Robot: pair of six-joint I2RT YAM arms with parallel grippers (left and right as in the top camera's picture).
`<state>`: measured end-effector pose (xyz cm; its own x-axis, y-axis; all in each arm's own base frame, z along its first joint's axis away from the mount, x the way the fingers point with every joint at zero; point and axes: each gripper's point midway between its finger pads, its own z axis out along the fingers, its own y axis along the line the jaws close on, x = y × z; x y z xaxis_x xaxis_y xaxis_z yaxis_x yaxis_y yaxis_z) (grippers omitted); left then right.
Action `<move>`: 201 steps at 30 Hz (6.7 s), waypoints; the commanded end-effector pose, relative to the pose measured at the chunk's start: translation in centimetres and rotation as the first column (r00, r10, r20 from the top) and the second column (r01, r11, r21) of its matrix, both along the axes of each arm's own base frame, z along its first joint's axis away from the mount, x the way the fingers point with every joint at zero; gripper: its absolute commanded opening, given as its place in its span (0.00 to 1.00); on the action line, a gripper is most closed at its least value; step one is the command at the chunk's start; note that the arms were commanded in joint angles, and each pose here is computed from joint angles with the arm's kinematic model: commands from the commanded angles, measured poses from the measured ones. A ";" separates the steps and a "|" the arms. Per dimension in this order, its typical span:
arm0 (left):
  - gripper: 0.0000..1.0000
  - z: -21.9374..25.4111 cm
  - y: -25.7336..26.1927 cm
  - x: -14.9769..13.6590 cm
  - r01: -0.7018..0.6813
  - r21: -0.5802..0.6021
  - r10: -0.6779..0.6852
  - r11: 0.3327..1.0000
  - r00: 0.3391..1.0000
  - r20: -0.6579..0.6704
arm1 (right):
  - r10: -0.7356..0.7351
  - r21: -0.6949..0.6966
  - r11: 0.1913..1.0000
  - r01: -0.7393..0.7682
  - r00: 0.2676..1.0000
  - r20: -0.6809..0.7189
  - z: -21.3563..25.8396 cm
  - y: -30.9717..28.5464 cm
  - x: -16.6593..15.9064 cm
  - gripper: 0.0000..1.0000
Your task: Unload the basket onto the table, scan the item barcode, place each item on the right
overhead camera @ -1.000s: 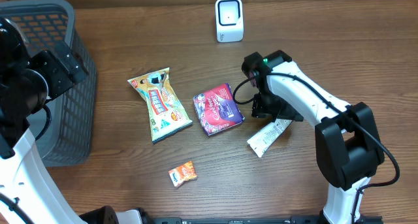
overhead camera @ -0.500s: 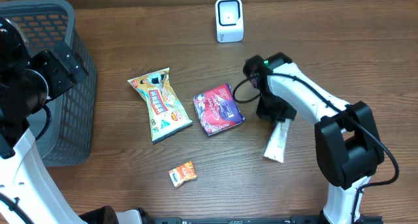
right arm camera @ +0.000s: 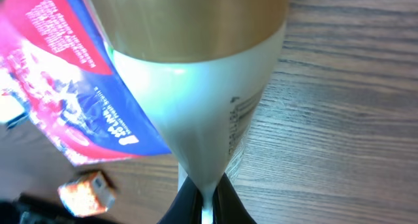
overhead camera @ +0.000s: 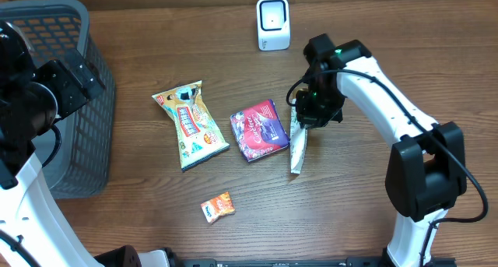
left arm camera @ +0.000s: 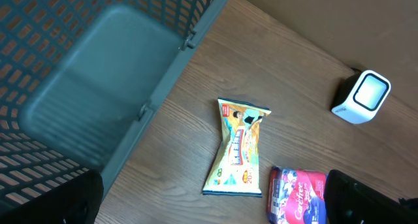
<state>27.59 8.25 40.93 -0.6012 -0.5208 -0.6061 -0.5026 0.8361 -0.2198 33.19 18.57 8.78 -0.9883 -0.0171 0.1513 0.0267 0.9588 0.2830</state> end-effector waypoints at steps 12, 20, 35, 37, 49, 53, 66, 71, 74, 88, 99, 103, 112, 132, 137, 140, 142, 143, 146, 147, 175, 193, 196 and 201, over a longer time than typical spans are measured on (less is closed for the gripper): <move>1.00 0.2 0.3 -0.1 -0.023 0.001 0.023 1.000 1.000 0.006 | -0.177 0.022 0.984 0.177 0.984 0.015 -6.3 -10.9 0.2 0.04; 1.00 0.2 0.3 -0.1 -0.023 0.001 0.023 1.000 1.000 0.006 | -0.292 -0.139 0.949 0.284 0.955 -0.043 -3.2 -17.7 -0.4 0.46; 1.00 0.2 0.3 -0.1 -0.023 0.001 0.023 1.000 1.000 0.006 | -0.268 -0.446 0.862 0.243 0.963 0.006 -3.3 -13.7 -2.1 0.71; 1.00 0.2 0.3 -0.1 -0.023 0.001 0.023 1.000 1.000 0.006 | -0.264 -0.445 0.864 0.236 0.964 -0.001 -4.7 -13.5 -2.7 0.71; 1.00 0.2 0.3 -0.1 -0.023 0.001 0.023 1.000 1.000 0.006 | -0.287 -0.317 0.906 0.282 0.957 0.032 -7.9 -11.5 -2.0 0.04; 1.00 0.2 0.3 -0.1 -0.023 0.001 0.023 1.000 1.000 0.006 | -0.276 -0.264 0.917 0.298 0.954 0.118 -4.0 -10.6 1.9 0.04; 1.00 0.2 0.3 -0.1 -0.023 0.001 0.023 1.000 1.000 0.006 | -0.534 0.487 0.836 0.253 0.581 0.614 13.1 -1.6 22.5 0.04; 1.00 0.2 0.3 -0.1 -0.023 0.001 0.023 1.000 1.000 0.006 | -0.680 0.666 0.707 0.238 0.486 0.548 12.6 1.5 26.8 0.04; 1.00 0.2 0.3 -0.1 -0.023 0.000 0.023 1.000 1.000 0.006 | -0.718 0.729 0.651 0.212 0.482 0.502 11.3 4.1 27.9 0.04; 1.00 0.2 0.3 -0.1 -0.023 0.000 0.023 1.000 1.000 0.006 | -0.691 0.725 0.671 0.157 0.488 0.534 10.3 8.8 28.8 0.04; 1.00 0.2 0.3 -0.1 -0.023 0.000 0.023 1.000 1.000 0.006 | -0.564 0.470 0.824 0.318 0.366 0.741 19.7 -2.3 30.5 0.04; 1.00 0.2 0.3 -0.1 -0.023 0.000 0.023 1.000 1.000 0.006 | -0.592 0.374 0.758 0.535 0.321 0.739 21.7 -11.7 28.5 0.04; 1.00 0.2 0.3 -0.1 -0.023 0.001 0.023 1.000 1.000 0.006 | -0.798 -0.054 0.290 0.955 0.273 0.537 12.7 -41.3 13.7 0.04; 1.00 0.2 0.3 -0.1 -0.023 0.000 0.023 1.000 1.000 0.006 | -0.934 -0.070 0.225 0.972 0.236 0.269 4.1 -51.1 3.9 0.88; 1.00 0.2 0.3 -0.1 -0.023 0.000 0.023 1.000 1.000 0.006 | -0.774 0.406 0.629 0.664 0.585 0.243 10.6 -39.7 11.0 0.89; 1.00 0.2 0.3 -0.1 -0.023 0.000 0.023 1.000 1.000 0.006 | -0.535 0.509 0.789 0.344 0.793 0.293 12.1 -30.5 12.0 0.92; 1.00 0.2 0.3 -0.1 -0.023 0.000 0.023 1.000 1.000 0.006 | -0.351 0.488 0.855 0.175 0.888 0.298 11.1 -24.8 11.4 0.94; 1.00 0.2 0.3 -0.1 -0.023 0.000 0.023 1.000 1.000 0.006 | -0.258 0.487 0.869 0.091 0.922 0.288 10.5 -21.7 10.9 0.95; 1.00 0.2 0.3 -0.1 -0.023 0.001 0.023 1.000 1.000 0.006 | -0.018 0.453 0.887 -0.089 0.974 0.227 7.5 -13.0 9.3 0.97; 1.00 0.2 0.3 -0.1 -0.023 0.000 0.023 1.000 1.000 0.006 | 0.037 0.441 0.888 -0.132 0.975 0.218 6.6 -11.0 8.8 0.98; 1.00 0.2 0.3 -0.1 -0.023 0.000 0.023 1.000 1.000 0.006 | 0.151 0.367 0.916 -0.161 0.987 0.054 -4.6 5.8 3.5 0.19; 1.00 0.2 0.3 -0.1 -0.023 0.000 0.023 1.000 1.000 0.006 | -0.590 0.714 0.656 0.245 0.756 0.283 9.0 5.6 24.1 0.04; 1.00 0.2 0.3 -0.1 -0.023 0.000 0.023 1.000 1.000 0.006 | -0.739 0.700 0.587 0.408 0.624 0.256 8.7 3.6 26.3 0.04; 1.00 0.2 0.3 -0.1 -0.023 0.000 0.023 1.000 1.000 0.006 | -0.838 0.697 0.504 0.511 0.484 0.252 8.4 2.1 28.0 0.04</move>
